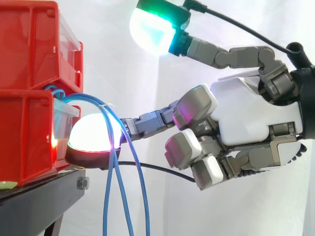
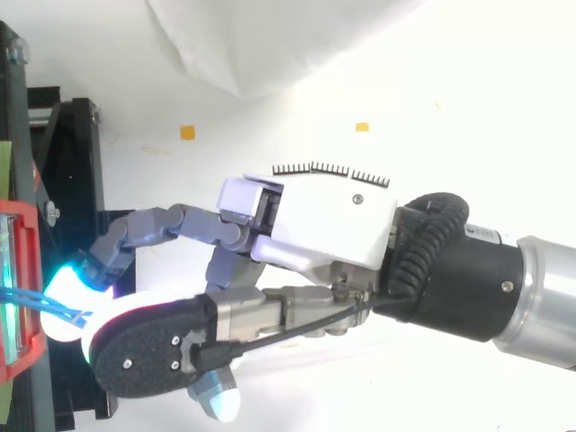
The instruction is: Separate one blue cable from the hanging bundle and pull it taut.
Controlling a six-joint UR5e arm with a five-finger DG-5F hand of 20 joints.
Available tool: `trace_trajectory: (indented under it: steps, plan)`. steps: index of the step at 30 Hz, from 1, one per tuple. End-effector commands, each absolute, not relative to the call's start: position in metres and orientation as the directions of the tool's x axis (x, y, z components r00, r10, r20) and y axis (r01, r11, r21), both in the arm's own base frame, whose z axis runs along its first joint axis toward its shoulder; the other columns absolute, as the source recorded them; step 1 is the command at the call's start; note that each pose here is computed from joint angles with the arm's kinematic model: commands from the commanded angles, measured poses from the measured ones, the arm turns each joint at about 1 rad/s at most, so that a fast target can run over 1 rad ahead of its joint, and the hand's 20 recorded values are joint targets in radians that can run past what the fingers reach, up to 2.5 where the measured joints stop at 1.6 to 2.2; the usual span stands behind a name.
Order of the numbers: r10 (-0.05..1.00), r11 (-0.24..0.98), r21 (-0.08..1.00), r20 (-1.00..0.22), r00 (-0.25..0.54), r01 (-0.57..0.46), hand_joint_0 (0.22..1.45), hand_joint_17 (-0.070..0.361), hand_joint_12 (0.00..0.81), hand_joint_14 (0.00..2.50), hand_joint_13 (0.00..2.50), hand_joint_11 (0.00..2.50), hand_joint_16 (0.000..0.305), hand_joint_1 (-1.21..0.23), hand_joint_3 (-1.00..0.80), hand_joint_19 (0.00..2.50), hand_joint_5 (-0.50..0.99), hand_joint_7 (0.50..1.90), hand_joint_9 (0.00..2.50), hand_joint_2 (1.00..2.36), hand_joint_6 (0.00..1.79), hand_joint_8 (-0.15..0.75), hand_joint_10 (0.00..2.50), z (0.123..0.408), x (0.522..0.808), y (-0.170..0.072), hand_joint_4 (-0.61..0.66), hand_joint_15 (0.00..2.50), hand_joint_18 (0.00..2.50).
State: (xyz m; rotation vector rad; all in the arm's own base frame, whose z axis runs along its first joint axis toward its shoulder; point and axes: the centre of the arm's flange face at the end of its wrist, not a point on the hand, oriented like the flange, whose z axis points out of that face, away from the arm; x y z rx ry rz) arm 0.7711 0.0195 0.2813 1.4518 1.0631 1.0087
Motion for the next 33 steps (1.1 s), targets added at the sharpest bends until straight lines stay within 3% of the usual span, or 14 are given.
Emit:
trace_trajectory:
  steps: [1,14,18,28,33]
  plan:
    - [0.969,-0.089,0.991,0.063,0.237,0.103,0.37,0.22,0.417,0.03,1.35,0.8,0.098,-0.43,-0.5,0.52,-0.15,0.74,1.58,1.0,0.5,0.332,0.04,0.2812,0.7716,0.0216,0.24,0.78,1.29]
    - [0.973,-0.114,0.988,0.089,0.211,0.107,0.37,0.228,0.429,0.03,1.41,0.84,0.101,-0.53,-0.5,0.52,-0.11,0.91,1.61,1.0,0.5,0.328,0.04,0.28,0.7715,0.0244,0.31,0.8,1.39]
    - [0.973,-0.113,0.987,0.087,0.212,0.112,0.37,0.231,0.429,0.03,1.49,0.95,0.103,-0.52,-0.5,0.52,-0.11,0.91,1.66,1.0,0.5,0.326,0.04,0.2796,0.771,0.0242,0.3,0.84,1.59]
    - [0.974,-0.109,0.987,0.083,0.21,0.116,0.37,0.228,0.434,0.03,1.53,0.99,0.101,-0.51,-0.5,0.53,-0.12,0.88,1.67,1.0,0.5,0.322,0.04,0.2788,0.7706,0.0243,0.28,0.87,1.66]
    - [0.974,-0.109,0.988,0.083,0.213,0.113,0.37,0.226,0.444,0.03,1.58,1.26,0.101,-0.49,-0.5,0.56,-0.12,0.87,1.78,1.0,0.5,0.33,0.04,0.279,0.7711,0.021,0.28,0.97,1.74]
